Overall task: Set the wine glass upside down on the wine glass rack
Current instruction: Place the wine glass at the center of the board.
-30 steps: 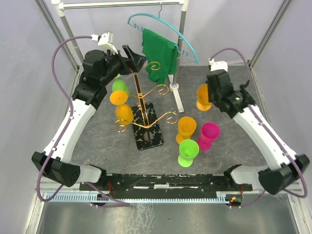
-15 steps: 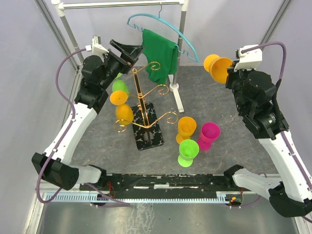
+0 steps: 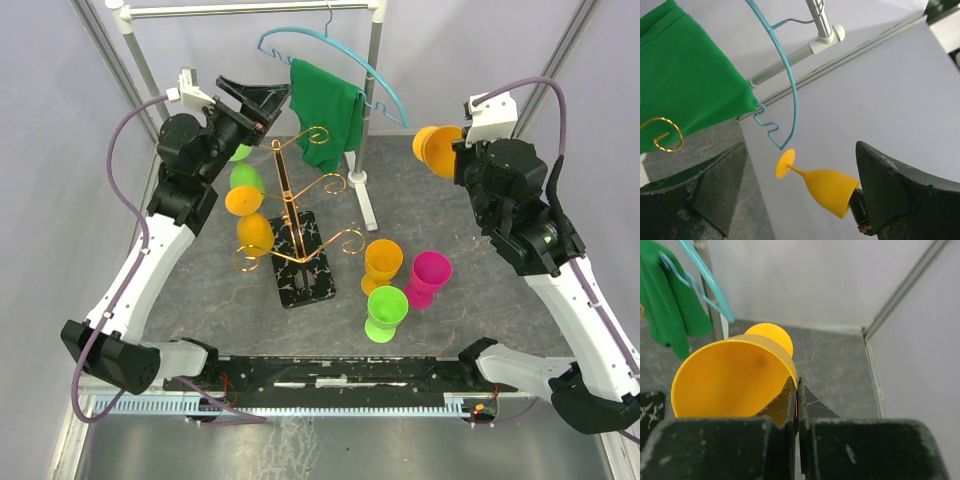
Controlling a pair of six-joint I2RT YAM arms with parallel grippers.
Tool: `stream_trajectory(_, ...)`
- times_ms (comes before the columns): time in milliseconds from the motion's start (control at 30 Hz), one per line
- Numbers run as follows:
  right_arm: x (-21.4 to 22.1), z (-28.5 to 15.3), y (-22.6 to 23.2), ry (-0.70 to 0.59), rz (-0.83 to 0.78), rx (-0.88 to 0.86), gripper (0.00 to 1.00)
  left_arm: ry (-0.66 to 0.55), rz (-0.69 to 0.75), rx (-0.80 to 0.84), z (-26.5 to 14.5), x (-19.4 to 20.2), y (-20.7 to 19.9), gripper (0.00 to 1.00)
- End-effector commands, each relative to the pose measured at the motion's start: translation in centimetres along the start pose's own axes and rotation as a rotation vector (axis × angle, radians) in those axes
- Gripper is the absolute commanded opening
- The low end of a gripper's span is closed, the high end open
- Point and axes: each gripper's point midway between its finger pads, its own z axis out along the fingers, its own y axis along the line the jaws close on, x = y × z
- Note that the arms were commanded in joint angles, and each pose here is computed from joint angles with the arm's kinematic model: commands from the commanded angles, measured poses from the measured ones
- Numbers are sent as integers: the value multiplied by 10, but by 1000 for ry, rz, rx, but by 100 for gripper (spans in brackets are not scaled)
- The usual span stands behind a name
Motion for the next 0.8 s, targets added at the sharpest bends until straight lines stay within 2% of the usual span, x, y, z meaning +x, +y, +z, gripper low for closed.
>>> stream_trajectory(0,37,-25,-8,178,100,30,1,65,385,117,-3,0,-31,94)
stream_trajectory(133,92,-20,20,358,95,-27,1,127,633,128,-12,15,-10,94)
stream_trajectory(233,130,-12,36,453,92,-24,1,204,801,177,-18,32,-10,93)
stream_trajectory(400,162,3,62,541,119,-78,1,330,1093,386,-29,80,-24,94)
stream_trajectory(567,193,13,75,651,90,-92,1,431,1227,483,-36,111,-18,94)
stream_trajectory(767,215,20,76,699,117,-88,1,510,1338,572,-47,139,-16,95)
